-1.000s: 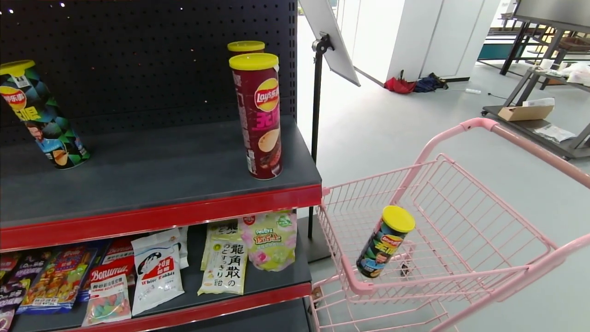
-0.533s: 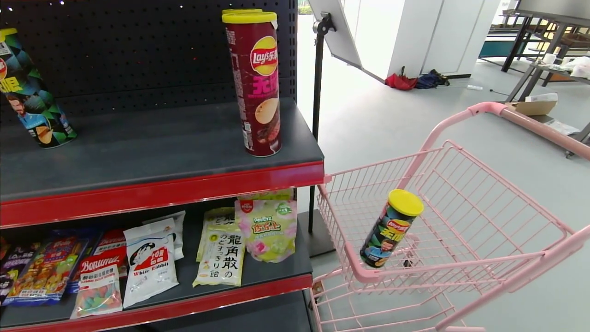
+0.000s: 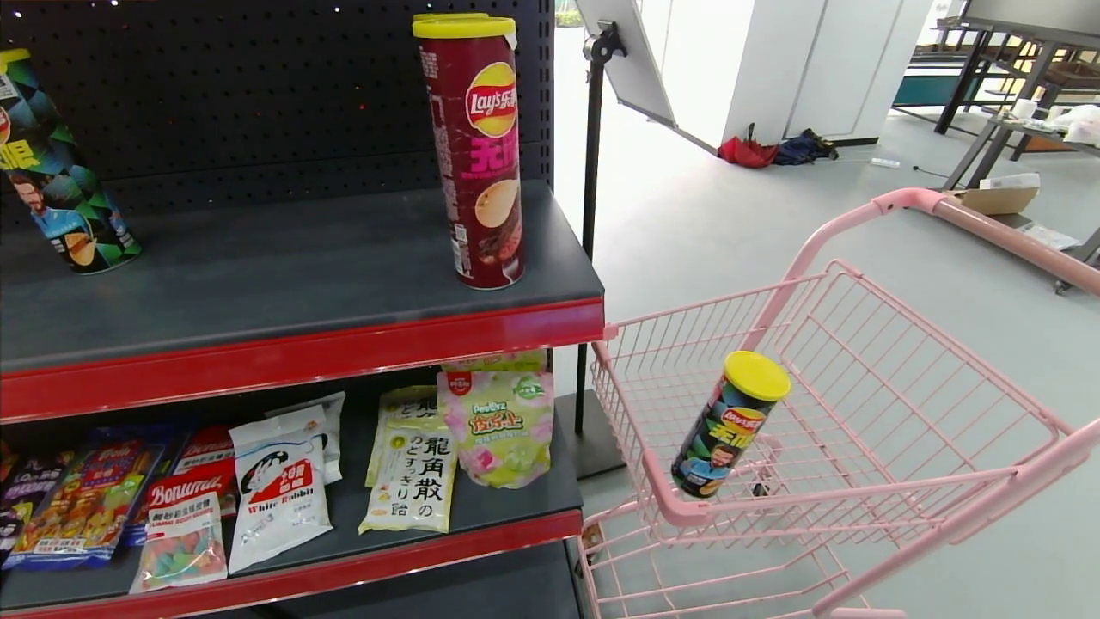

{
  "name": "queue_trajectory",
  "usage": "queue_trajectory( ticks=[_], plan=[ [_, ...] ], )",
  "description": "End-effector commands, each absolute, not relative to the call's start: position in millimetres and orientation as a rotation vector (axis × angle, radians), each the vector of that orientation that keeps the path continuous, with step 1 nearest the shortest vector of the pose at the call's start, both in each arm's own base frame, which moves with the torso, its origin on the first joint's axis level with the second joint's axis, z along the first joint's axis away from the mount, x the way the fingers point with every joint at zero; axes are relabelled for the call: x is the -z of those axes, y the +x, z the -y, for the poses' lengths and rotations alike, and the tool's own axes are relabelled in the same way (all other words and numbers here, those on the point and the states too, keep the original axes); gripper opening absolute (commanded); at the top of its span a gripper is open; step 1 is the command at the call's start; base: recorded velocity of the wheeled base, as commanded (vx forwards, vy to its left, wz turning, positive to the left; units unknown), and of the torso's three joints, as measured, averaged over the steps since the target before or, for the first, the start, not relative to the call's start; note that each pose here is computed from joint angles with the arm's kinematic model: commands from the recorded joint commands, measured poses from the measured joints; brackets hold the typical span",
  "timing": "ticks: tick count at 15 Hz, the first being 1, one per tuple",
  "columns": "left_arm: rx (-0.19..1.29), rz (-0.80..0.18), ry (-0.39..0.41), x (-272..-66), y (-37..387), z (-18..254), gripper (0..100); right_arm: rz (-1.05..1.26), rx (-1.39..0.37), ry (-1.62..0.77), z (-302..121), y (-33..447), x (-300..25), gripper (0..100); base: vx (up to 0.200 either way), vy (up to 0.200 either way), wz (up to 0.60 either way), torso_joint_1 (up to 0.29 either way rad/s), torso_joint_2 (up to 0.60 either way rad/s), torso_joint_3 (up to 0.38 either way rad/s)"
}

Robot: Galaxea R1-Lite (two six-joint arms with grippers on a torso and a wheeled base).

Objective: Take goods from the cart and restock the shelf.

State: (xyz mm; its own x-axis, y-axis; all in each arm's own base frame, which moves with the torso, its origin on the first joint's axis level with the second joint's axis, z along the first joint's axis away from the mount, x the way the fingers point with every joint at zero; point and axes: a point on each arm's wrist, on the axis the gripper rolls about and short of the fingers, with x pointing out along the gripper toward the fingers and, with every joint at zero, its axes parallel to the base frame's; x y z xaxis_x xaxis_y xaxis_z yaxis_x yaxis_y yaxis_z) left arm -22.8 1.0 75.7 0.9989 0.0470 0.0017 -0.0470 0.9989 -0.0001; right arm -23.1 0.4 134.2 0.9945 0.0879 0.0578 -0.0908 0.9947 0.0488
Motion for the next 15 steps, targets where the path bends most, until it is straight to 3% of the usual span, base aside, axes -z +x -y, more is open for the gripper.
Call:
queue_trajectory(
  ticks=[1,3,5,15],
  plan=[
    [-0.046,0.002,0.000,-75.6,-22.8,-1.0,100,-0.259,-0.298,0.084,-20.3,93.6,-206.0,100,0.000,0.000,0.00,0.000,0.00,0.000],
    [-0.046,0.002,-0.002,-75.6,-22.8,-1.0,100,-0.294,-0.306,0.149,-35.8,161.4,-181.4,100,0.000,0.000,0.00,0.000,0.00,0.000],
    [-0.048,0.002,-0.002,-75.6,-22.8,-1.0,100,-0.325,-0.315,0.145,-46.0,200.2,-145.6,100,0.000,0.000,0.00,0.000,0.00,0.000],
    [-0.048,0.002,0.000,-75.6,-22.8,-1.0,100,-0.490,-0.394,0.123,-73.6,219.1,-102.8,100,0.000,0.000,0.00,0.000,0.00,0.000]
  ],
)
